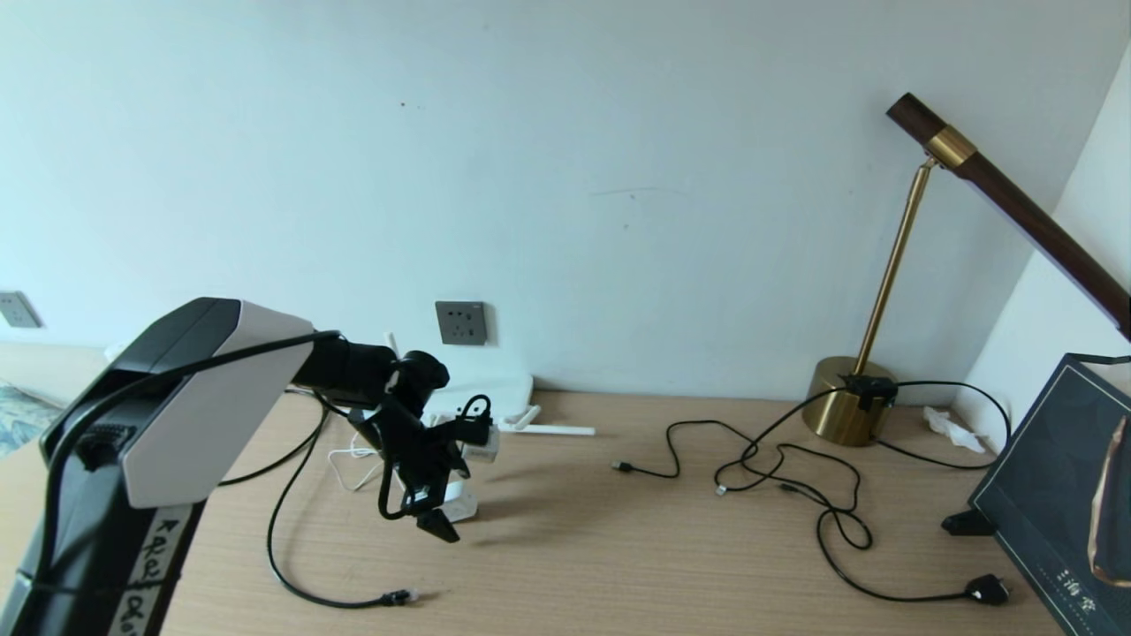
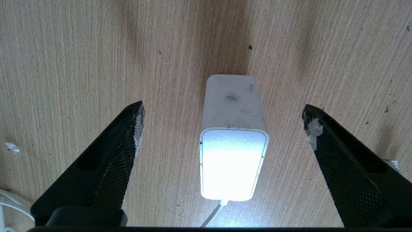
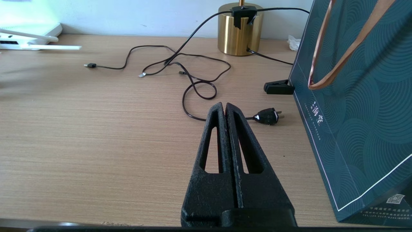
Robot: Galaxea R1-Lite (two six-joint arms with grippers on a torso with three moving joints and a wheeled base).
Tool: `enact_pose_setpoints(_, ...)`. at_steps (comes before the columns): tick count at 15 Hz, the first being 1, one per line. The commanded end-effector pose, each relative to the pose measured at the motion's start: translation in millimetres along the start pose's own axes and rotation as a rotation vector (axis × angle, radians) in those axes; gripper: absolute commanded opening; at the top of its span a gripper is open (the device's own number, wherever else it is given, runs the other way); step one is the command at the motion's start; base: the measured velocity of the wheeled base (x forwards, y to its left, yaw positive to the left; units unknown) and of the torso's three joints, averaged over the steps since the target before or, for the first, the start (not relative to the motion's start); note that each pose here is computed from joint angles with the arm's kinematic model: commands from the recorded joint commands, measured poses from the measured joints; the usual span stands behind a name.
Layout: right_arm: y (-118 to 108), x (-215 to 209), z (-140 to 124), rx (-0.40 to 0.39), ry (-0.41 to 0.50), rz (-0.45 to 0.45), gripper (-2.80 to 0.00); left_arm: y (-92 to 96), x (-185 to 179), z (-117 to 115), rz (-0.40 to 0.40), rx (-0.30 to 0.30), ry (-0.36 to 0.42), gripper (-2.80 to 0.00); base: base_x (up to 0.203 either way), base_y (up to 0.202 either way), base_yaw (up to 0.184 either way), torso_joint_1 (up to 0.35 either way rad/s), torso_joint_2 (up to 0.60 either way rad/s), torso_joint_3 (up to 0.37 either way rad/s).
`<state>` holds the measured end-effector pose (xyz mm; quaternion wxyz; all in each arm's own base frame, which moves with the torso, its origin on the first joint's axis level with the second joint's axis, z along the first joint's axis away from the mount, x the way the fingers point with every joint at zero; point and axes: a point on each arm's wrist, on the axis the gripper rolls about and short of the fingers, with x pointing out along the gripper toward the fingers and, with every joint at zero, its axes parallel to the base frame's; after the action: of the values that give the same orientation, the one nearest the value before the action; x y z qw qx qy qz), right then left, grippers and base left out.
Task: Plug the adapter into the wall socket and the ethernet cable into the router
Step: Pick up plug
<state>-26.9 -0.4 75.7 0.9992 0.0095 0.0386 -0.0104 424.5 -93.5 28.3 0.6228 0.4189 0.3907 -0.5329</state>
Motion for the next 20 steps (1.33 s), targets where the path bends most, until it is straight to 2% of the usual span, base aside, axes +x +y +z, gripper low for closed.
enact_pose_setpoints(1,0.0,0.1,0.0,0.0,0.002,0.0,-2.8,-0.4,1.1,-0.5,-0.006,0.005,0.0,0.0,0.0,0.0,0.0,0.0,0.0,0.0)
enact_pose_setpoints(2,0.0,0.1,0.0,0.0,0.002,0.0,-2.8,-0.3,1.7,-0.6,-0.006,0.004,-0.002,0.0,0.0,0.0,0.0,0.0,0.0,0.0)
enact_pose_setpoints(3,0.0,0.1,0.0,0.0,0.002,0.0,-2.8,0.0,1.4,-0.4,-0.005,0.004,-0.002,-2.8,0.0,0.0,0.0,0.0,0.0,0.0)
enact_pose_setpoints(14,0.0,0.1,0.0,0.0,0.002,0.0,-2.8,0.3,-3.6,1.7,0.0,0.008,-0.018,-2.8,0.0,0.0,0.0,0.0,0.0,0.0)
enact_pose_setpoints(17,0.0,0.1,0.0,0.0,0.002,0.001,-2.8,-11.5,-36.9,11.7,0.014,0.016,-0.119,-2.8,0.0,0.0,0.0,0.0,0.0,0.0)
enact_pose_setpoints(20,0.0,0.1,0.0,-0.001,0.002,0.002,-2.8,-41.6,-78.8,9.8,0.006,-0.027,-0.236,-2.8,0.0,0.0,0.0,0.0,0.0,0.0)
